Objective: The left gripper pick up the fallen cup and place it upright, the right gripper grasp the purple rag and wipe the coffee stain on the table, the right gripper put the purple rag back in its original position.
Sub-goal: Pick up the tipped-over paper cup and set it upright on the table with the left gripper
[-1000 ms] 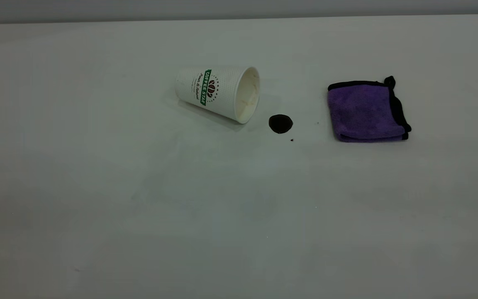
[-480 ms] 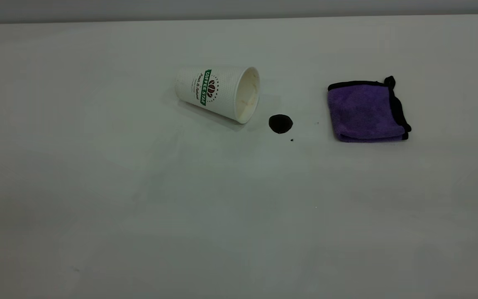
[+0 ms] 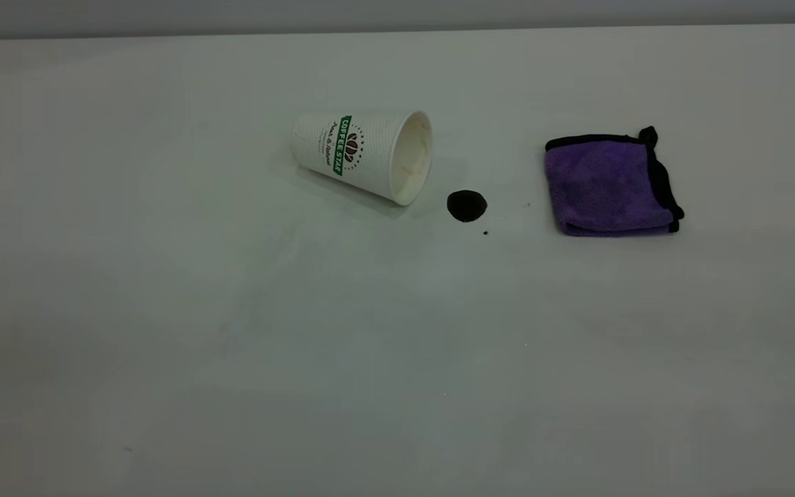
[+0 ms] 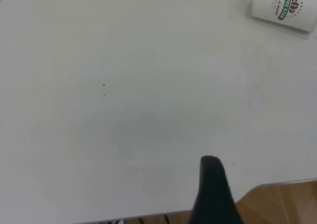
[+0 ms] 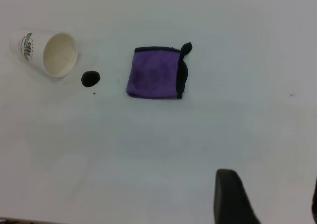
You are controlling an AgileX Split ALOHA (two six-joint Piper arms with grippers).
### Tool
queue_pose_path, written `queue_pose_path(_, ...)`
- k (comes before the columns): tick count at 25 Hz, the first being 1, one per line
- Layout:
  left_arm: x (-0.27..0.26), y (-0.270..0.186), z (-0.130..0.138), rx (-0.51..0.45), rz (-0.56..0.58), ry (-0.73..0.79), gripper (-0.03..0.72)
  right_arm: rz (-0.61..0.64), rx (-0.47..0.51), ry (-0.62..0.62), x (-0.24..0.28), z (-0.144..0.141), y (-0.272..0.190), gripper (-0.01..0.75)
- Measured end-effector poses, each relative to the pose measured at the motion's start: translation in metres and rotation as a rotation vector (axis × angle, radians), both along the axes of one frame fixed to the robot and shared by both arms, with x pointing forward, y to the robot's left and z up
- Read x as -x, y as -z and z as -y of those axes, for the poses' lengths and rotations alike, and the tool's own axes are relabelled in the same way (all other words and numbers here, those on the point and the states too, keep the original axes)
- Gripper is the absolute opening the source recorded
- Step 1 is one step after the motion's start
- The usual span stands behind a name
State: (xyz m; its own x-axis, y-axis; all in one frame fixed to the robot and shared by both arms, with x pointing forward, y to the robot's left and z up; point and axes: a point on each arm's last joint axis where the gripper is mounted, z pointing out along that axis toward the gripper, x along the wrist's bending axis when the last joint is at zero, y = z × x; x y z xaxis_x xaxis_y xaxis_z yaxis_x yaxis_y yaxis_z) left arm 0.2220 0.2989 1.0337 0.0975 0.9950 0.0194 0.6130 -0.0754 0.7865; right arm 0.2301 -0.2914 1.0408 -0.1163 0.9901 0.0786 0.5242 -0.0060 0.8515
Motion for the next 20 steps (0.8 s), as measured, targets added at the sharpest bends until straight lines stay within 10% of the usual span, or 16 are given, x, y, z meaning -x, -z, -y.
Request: queue_pose_path(20,-0.123,-0.041,0.007,-0.047,-0.177,0.067,0.596,0.000,0.000,0.000,0.000,0.000,0.000,0.429)
